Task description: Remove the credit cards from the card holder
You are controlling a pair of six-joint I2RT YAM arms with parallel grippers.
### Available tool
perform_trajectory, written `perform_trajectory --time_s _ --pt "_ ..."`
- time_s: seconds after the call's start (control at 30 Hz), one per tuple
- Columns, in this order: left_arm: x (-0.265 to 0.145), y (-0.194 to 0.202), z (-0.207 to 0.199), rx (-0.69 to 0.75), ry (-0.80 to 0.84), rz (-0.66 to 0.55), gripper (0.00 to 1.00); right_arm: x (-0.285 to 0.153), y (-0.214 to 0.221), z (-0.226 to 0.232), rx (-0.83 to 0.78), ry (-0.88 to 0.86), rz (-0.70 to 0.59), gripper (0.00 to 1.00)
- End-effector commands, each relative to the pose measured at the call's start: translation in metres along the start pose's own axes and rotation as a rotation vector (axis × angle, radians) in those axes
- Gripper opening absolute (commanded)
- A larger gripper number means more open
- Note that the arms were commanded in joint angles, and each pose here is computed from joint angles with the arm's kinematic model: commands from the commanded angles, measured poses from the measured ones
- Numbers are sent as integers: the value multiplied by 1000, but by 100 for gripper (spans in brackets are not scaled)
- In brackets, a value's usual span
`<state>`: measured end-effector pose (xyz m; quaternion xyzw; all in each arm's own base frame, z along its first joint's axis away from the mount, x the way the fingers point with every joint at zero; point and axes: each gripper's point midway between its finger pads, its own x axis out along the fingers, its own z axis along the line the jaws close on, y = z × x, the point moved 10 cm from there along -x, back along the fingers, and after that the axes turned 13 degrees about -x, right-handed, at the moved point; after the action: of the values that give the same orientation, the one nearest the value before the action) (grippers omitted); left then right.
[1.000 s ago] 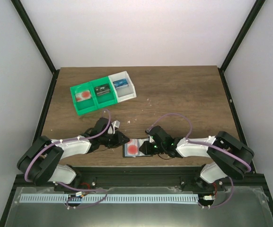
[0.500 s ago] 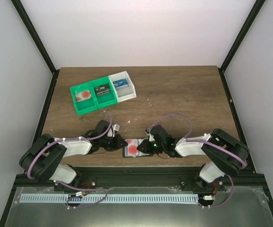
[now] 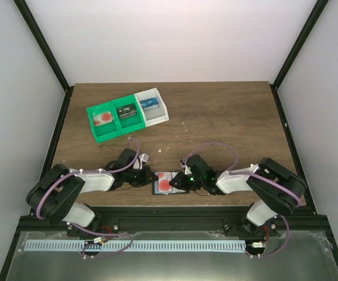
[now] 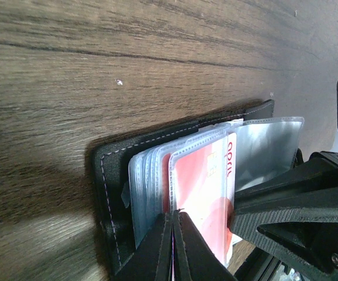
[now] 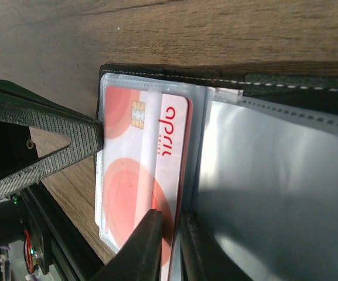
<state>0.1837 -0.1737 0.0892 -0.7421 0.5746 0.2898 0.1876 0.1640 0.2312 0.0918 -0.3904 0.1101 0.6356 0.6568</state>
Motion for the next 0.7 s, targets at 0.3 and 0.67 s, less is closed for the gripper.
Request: perform_trajectory --time_s 0.3,0.67 --pt "4 2 13 -19 -58 11 5 -13 6 -8 18 -73 -50 0" --pt "5 3 16 -34 -63 12 5 -19 14 -17 40 -34 -48 1"
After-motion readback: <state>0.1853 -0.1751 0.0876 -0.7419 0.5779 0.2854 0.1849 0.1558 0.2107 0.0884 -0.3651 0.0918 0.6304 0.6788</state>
